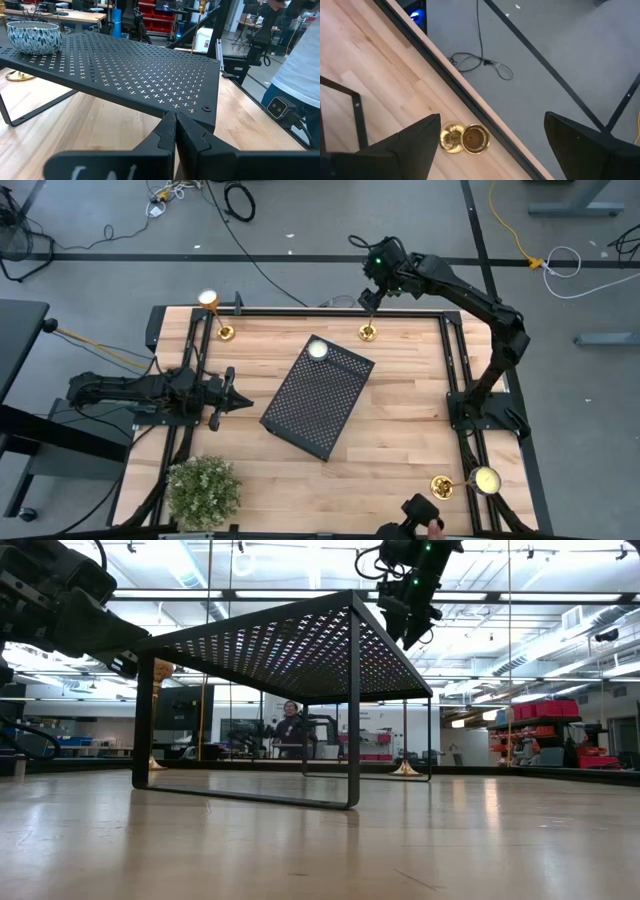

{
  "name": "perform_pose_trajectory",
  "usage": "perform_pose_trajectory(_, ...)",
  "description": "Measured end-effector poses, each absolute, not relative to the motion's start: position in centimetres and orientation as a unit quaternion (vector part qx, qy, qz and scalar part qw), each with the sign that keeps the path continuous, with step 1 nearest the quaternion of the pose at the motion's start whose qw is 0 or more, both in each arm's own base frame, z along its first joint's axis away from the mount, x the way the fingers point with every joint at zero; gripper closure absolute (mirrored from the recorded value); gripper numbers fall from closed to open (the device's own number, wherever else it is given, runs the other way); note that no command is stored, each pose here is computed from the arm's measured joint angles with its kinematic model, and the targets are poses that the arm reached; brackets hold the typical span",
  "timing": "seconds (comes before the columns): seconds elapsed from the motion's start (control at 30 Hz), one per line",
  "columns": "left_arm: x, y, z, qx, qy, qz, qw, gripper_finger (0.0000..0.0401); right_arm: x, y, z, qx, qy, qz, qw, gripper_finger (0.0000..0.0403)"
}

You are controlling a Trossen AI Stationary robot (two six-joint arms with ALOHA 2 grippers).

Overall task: Stock candles on shelf
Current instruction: Put the top right gold candle holder on the shelf

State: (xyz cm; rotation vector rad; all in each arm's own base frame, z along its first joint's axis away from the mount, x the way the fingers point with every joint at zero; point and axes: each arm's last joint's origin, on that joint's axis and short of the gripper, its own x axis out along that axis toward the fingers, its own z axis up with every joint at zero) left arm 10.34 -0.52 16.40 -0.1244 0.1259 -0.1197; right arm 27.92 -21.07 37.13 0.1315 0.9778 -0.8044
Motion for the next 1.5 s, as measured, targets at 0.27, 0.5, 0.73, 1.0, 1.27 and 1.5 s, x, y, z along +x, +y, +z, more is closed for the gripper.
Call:
perform_pose_trajectory(0.27,10.3,-0.5,16.4,-0.062,0.063,-0.06,0.994,0.0387,27.7,-21.3,36.7,0.068,0.473,-0.374,0.795,0.0048)
perform_pose_trajectory(0.5,10.3,-0.5,16.4,-0.062,0.063,-0.06,0.994,0.0387,27.9,-21.5,36.2,0.075,0.481,-0.364,0.794,0.0048)
perform_pose_trajectory(0.73,10.3,-0.5,16.4,-0.062,0.063,-0.06,0.994,0.0387,28.0,-21.5,36.1,0.069,0.483,-0.359,0.796,0.0048)
perform_pose_trajectory(1.0,10.3,-0.5,16.4,-0.062,0.063,-0.06,0.994,0.0387,27.6,-21.9,36.1,0.074,0.486,-0.364,0.791,0.0048)
perform_pose_trajectory(1.27,10.3,-0.5,16.4,-0.062,0.063,-0.06,0.994,0.0387,28.2,-22.2,35.1,0.096,0.493,-0.344,0.794,0.0048)
perform_pose_trajectory(1.5,10.3,-0.5,16.4,-0.062,0.063,-0.06,0.994,0.0387,28.7,-22.9,34.0,0.113,0.504,-0.335,0.788,0.0048)
